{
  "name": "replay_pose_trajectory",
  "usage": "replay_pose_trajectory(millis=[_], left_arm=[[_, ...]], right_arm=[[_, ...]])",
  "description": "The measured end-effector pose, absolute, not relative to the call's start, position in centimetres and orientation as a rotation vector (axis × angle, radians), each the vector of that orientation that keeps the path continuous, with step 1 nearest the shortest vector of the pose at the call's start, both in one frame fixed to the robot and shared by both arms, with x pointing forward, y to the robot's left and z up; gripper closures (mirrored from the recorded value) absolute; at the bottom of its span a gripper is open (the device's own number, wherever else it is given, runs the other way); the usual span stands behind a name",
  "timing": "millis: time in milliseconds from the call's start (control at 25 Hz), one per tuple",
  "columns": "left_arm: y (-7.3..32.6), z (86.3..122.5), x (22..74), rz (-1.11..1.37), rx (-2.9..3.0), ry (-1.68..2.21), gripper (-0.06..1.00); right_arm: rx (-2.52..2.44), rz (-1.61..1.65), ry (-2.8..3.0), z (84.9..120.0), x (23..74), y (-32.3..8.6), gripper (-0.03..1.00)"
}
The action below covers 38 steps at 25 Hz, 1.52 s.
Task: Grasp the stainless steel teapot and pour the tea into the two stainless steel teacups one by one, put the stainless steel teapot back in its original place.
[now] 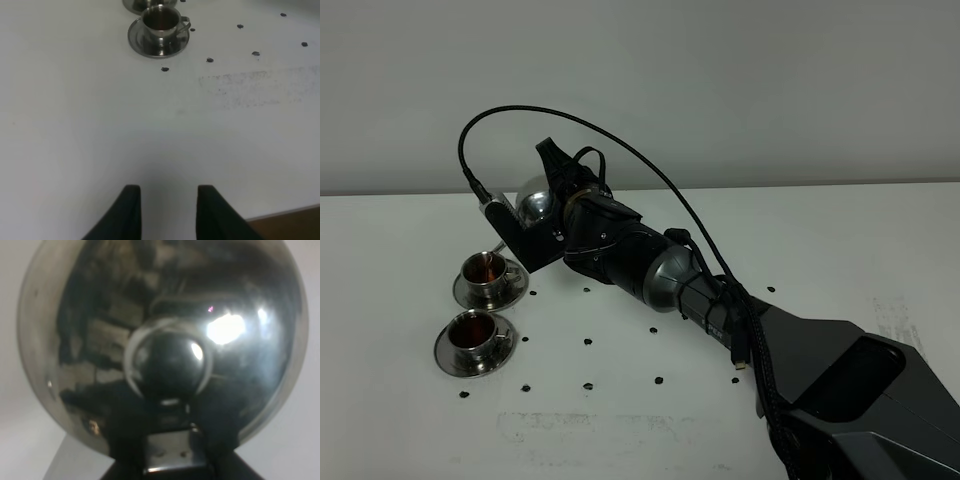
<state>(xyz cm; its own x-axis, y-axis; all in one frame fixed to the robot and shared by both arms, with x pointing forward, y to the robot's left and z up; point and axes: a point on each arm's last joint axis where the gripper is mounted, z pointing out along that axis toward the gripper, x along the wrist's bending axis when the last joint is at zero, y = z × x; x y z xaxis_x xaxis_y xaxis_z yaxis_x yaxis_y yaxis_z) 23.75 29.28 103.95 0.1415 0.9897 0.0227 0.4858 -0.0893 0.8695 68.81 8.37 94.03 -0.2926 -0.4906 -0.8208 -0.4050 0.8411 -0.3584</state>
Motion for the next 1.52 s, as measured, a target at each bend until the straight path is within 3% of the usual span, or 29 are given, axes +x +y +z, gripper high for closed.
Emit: replay_pose_trajectory(millis=[1520], left_arm=[[29.28, 103.95, 23.75, 0.863, 1.681, 1.439, 0.64]], right_arm=[[-0.698, -0.133, 1.878, 94.27, 68.94, 8.35, 0.78]])
